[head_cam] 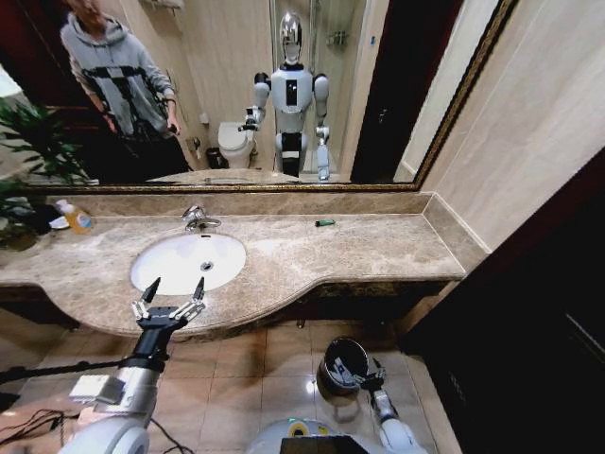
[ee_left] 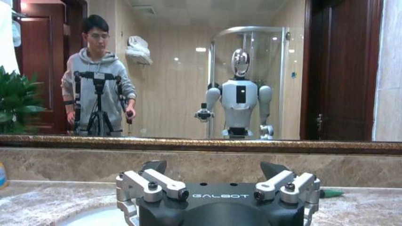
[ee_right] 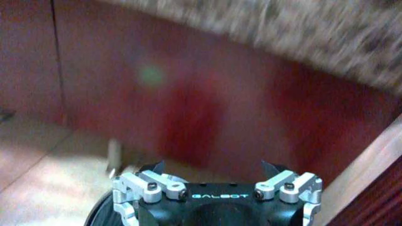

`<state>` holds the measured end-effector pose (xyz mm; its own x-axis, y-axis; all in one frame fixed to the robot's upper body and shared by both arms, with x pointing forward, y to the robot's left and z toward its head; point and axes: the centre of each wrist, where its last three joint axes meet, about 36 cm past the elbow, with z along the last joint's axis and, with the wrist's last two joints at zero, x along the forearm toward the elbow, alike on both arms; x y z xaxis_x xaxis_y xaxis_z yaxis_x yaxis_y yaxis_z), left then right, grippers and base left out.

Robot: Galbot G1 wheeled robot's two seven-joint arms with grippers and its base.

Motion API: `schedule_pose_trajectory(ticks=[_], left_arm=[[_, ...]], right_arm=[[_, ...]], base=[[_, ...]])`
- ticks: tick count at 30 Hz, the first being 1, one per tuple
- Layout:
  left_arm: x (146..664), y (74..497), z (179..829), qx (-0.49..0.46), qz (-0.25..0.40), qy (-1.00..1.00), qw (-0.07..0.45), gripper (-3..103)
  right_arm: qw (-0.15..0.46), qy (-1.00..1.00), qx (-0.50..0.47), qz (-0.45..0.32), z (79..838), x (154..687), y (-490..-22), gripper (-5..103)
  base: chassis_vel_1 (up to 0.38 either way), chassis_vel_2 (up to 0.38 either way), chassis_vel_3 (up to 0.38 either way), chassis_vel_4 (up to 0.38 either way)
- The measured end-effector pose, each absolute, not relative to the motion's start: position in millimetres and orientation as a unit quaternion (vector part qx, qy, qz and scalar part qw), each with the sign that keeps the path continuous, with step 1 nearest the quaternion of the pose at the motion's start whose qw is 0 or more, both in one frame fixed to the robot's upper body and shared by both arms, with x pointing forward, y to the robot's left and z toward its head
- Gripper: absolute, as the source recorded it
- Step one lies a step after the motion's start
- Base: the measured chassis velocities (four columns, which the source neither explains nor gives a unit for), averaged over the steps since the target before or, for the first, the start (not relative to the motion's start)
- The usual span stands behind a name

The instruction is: Pick up the trash from the sink and place it in the trash bin.

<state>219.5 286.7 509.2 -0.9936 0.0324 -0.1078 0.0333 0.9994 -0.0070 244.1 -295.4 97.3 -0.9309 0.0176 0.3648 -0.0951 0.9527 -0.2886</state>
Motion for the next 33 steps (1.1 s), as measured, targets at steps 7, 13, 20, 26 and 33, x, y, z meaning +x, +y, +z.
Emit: schedule_pose_trajectory(ticks=[7, 13, 20, 26, 33], left_arm=[[219, 287, 509, 0.016, -0.004, 0.998, 0.054, 100], [219, 287, 509, 0.016, -0.004, 0.998, 0.054, 100], [219, 287, 509, 0.016, -0.004, 0.998, 0.054, 100], [219, 287, 509, 0.016, -0.004, 0.998, 0.054, 100], [219, 287, 509, 0.016, -0.004, 0.998, 0.054, 100]], right_arm=[[0.097, -0.983, -0.010, 0.153, 153, 239, -302, 100], [0.070, -0.991, 0.002, 0.115, 223, 226, -304, 100], [0.042, -0.994, 0.034, 0.094, 284, 220, -303, 100], [0.000, -0.996, 0.049, 0.080, 338, 241, -283, 100], [-0.046, -0.989, 0.116, 0.081, 405, 315, -270, 100]], base=[[0.000, 0.000, 0.000, 0.000], [0.000, 0.000, 0.000, 0.000], [0.000, 0.000, 0.000, 0.000], [0.000, 0.000, 0.000, 0.000], [0.000, 0.000, 0.000, 0.000]])
